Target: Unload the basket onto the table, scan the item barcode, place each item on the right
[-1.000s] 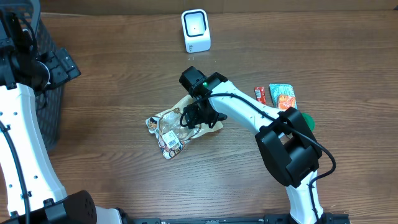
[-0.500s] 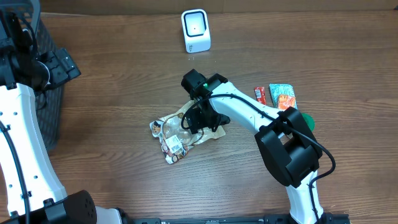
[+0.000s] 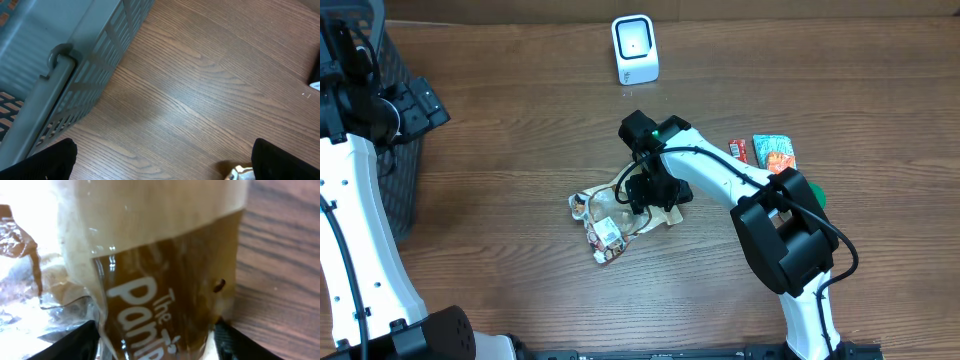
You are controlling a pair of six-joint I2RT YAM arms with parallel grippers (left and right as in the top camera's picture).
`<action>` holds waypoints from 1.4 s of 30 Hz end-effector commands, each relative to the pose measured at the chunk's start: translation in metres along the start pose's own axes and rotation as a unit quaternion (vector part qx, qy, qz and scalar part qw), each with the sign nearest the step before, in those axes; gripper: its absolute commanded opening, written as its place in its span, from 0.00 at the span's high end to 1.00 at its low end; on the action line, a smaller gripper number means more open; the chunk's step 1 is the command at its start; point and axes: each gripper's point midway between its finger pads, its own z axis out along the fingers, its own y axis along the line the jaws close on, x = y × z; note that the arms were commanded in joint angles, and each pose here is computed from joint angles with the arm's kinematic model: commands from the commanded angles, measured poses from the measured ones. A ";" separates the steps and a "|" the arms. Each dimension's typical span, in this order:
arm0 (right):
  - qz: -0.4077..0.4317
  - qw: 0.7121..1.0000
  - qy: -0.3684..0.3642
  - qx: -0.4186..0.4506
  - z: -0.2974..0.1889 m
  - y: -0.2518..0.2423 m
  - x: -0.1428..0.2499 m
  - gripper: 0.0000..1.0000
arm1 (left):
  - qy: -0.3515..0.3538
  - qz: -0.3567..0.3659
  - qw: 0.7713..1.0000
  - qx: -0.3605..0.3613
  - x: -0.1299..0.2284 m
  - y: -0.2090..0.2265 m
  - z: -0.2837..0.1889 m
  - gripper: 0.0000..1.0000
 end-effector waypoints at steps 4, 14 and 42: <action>0.014 0.998 0.038 0.040 0.027 -0.020 0.013 0.54 | -0.005 0.004 1.000 0.004 -0.003 -0.002 -0.003 0.00; -0.011 0.999 0.020 0.026 0.013 -0.015 0.002 0.82 | -0.005 0.005 1.000 0.004 -0.003 -0.002 -0.003 0.00; -0.070 0.961 -0.072 -0.257 -0.113 0.087 -0.027 0.96 | -0.005 0.004 1.000 0.004 -0.003 -0.002 -0.003 0.00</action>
